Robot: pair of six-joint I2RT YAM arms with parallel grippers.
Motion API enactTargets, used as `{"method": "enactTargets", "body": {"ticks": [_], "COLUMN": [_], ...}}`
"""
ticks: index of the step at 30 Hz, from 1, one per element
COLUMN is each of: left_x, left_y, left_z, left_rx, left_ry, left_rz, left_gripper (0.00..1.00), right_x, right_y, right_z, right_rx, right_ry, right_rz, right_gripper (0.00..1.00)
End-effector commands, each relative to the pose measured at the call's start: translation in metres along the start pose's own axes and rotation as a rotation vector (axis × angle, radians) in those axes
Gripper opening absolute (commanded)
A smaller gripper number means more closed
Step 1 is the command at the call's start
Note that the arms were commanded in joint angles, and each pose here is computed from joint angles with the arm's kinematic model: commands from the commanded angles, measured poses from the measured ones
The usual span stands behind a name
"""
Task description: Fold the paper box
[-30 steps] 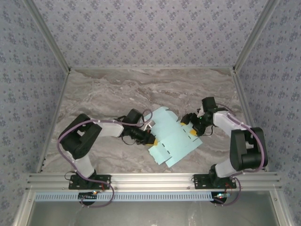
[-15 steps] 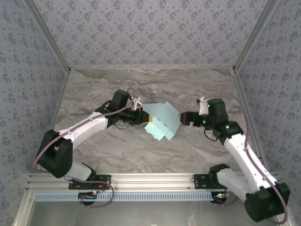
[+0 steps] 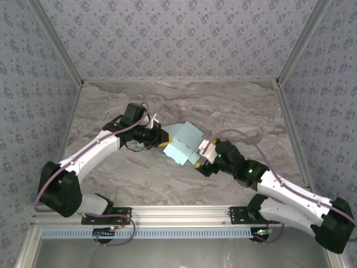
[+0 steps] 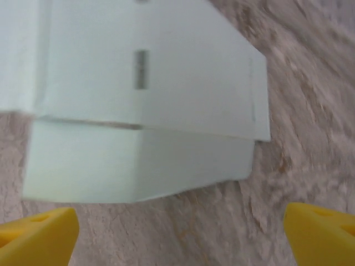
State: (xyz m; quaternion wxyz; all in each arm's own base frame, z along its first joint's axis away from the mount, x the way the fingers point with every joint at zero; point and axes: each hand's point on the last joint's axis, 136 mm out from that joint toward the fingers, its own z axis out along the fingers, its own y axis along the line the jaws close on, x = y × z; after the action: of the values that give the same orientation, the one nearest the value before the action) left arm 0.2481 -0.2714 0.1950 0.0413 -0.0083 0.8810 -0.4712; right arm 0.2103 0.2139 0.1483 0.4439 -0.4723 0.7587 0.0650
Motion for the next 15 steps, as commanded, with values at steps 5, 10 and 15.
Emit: {"method": "enactTargets", "body": {"ticks": [5,10,15], "left_x": [0.006,0.01,0.01], "left_y": [-0.013,-0.015,-0.021], "left_z": [-0.015,-0.018,-0.022], "left_rx": [0.019,0.019,0.037], "left_ry": [0.015,0.022,0.012], "left_rz": [0.005,0.003,0.002], "left_gripper": [0.0,0.0,0.0], "right_x": [-0.006,-0.035,-0.051], "right_y": [-0.009,-0.035,-0.032], "right_z": [0.024,0.018,0.016], "right_rx": [0.267,0.344,0.228], "right_ry": [-0.122,-0.238,-0.329], "right_rz": [-0.348,-0.313,-0.27], "right_gripper": [1.0,0.97,0.76]}}
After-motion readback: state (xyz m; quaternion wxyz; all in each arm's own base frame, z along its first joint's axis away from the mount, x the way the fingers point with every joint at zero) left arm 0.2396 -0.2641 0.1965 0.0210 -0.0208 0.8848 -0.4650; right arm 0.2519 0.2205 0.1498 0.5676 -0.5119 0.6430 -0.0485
